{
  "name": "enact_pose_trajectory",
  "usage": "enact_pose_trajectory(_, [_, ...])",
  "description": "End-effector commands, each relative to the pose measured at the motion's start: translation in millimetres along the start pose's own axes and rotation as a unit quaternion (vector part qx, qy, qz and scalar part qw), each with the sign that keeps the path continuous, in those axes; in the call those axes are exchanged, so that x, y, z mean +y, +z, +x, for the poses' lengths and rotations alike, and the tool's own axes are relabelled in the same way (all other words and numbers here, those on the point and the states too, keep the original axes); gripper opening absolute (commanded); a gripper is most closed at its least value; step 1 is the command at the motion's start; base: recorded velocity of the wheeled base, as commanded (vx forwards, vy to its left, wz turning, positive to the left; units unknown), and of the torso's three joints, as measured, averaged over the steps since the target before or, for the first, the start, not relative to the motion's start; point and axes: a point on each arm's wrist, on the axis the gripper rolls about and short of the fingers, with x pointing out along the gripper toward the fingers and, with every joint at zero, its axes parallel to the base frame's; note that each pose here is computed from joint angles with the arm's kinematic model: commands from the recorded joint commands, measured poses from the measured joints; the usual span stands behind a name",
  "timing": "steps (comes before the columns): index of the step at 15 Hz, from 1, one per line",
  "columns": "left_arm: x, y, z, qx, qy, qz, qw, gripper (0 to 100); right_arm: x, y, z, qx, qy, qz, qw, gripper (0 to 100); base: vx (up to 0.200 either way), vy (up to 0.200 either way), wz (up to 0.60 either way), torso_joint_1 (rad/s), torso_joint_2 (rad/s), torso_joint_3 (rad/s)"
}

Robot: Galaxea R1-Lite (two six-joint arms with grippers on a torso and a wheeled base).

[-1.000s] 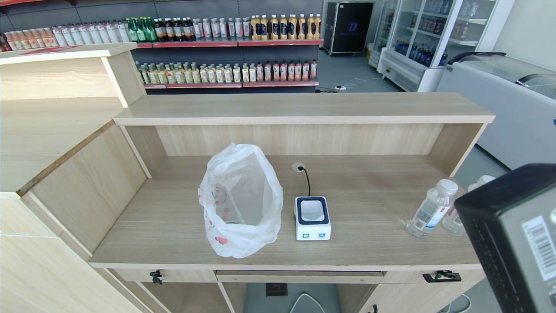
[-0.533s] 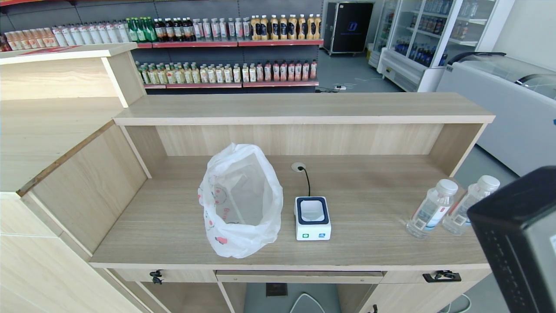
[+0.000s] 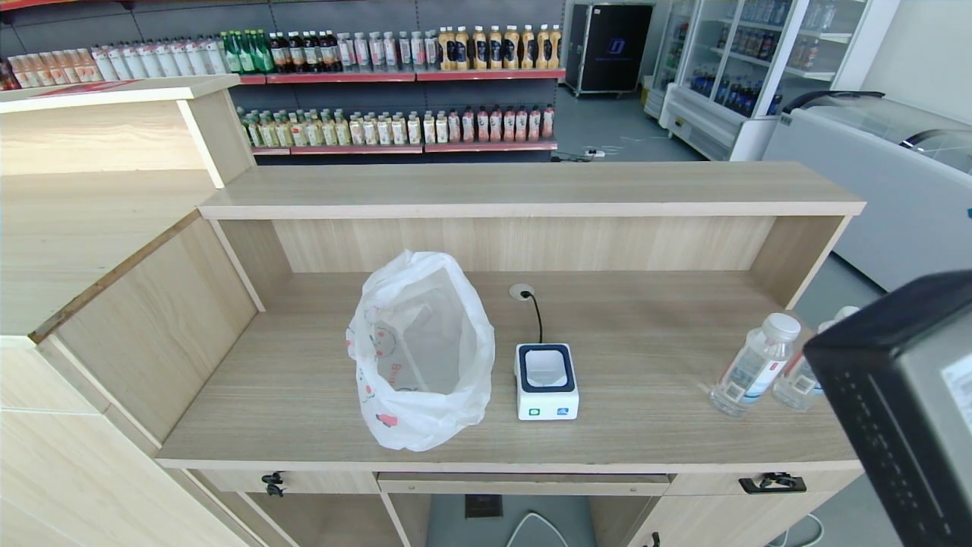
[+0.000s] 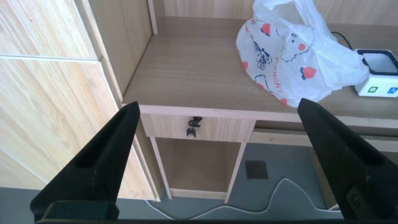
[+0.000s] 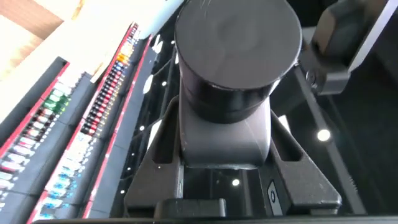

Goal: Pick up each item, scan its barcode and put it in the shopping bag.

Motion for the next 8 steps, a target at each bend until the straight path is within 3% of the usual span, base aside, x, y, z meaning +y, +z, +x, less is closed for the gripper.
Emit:
enact_pose_trajectory(1, [0.0,0.0,0.0,0.0,0.0,0.0,1.0,100,13.2,-30.3,1.0,0.039,0.048,0.07,0.996,0,0.0,0.0,0.0,0.0,0.0,0.0])
enact_pose_trajectory(2, [0.0,0.0,0.0,0.0,0.0,0.0,1.0,100,19.3,-40.6,-3.3,0.063,0.074,0.115,0.989,0,0.0,0.0,0.0,0.0,0.0,0.0])
enact_pose_trajectory(3, [0.0,0.0,0.0,0.0,0.0,0.0,1.0,100,32.0,-52.0,-14.5,0.12,0.135,0.225,0.957,0,0.0,0.0,0.0,0.0,0.0,0.0])
enact_pose_trajectory(4, [0.0,0.0,0.0,0.0,0.0,0.0,1.0,100,43.7,-48.9,-28.8,0.181,0.195,0.352,0.898,0,0.0,0.0,0.0,0.0,0.0,0.0])
enact_pose_trajectory(5, [0.0,0.0,0.0,0.0,0.0,0.0,1.0,100,48.2,-43.2,-37.4,0.211,0.219,0.426,0.852,0,0.0,0.0,0.0,0.0,0.0,0.0])
enact_pose_trajectory(6, [0.0,0.0,0.0,0.0,0.0,0.0,1.0,100,43.9,-32.9,-54.4,0.281,0.248,0.561,0.739,0,0.0,0.0,0.0,0.0,0.0,0.0])
enact_pose_trajectory(8, [0.0,0.0,0.0,0.0,0.0,0.0,1.0,100,31.3,-28.9,-69.8,0.389,0.272,0.673,0.567,0,0.0,0.0,0.0,0.0,0.0,0.0])
